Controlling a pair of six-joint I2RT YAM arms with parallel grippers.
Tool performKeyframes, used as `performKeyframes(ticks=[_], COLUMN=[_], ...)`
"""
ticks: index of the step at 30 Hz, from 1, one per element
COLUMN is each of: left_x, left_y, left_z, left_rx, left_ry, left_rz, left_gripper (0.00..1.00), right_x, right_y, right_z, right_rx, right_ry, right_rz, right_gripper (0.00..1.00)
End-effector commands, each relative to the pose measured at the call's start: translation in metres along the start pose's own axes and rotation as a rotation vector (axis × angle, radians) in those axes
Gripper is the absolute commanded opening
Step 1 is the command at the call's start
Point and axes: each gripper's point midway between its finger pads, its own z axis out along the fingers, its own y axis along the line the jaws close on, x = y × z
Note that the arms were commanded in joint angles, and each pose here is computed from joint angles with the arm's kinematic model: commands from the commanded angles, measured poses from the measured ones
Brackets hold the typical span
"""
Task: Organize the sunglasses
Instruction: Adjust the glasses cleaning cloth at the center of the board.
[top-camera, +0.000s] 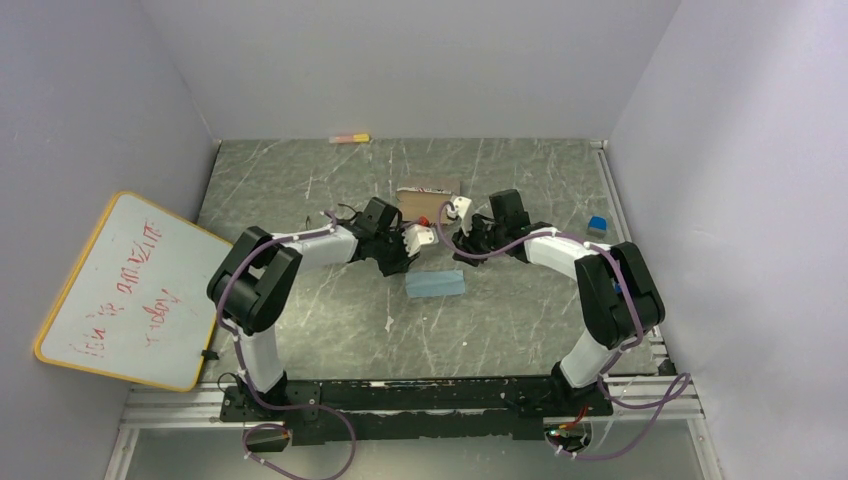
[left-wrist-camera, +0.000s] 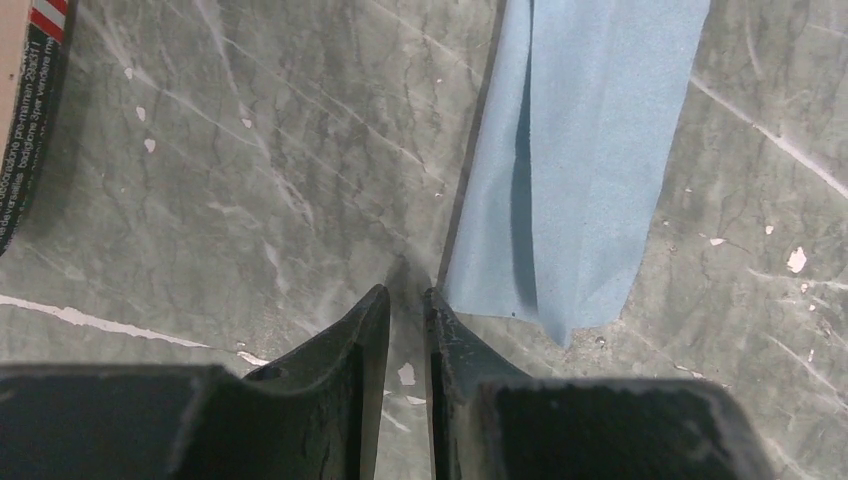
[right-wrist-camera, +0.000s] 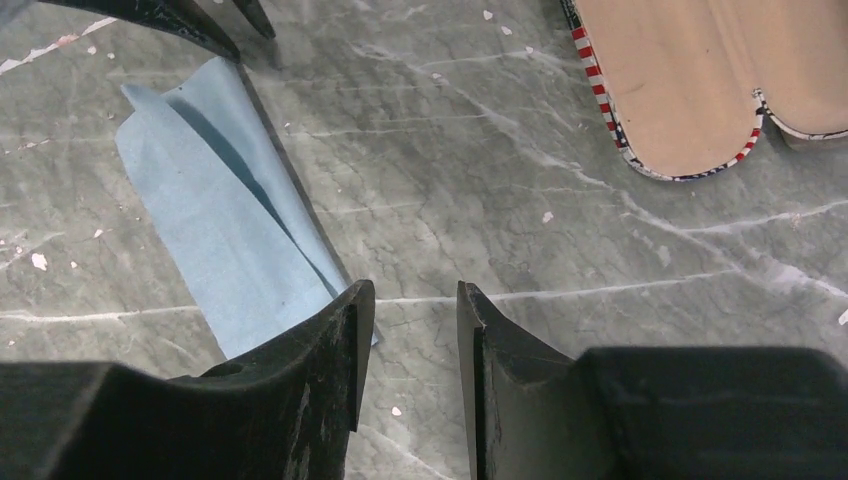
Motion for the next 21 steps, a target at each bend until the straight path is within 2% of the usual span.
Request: performKeyframes(ticks=[1,11,21], left_x=[-0.027,-0.040,-0.022], left_y=[-0.002,0.017,-0.014], left_z=[-0.010,-0.030,-0.011], left_rx=[0.013,-0.132,0.038], left_ry=[-0.080,-0.127,-0.077], left_rz=[0.043,0.058,0.083], left_gripper=[0.25,0.24,0.24], right_x=[-0.015,-0.011,-0.017], right_y=[-0.013,-0.012,-0.010], right_z=[0.001,0.003,-0.001], right_rx=[0.045,0.034,0.034], right_ry=[-0.038,-0.032,-0.049], right_rz=[-0.021,-0.006,-0.008], right_gripper=[0.41,0.41,0.41])
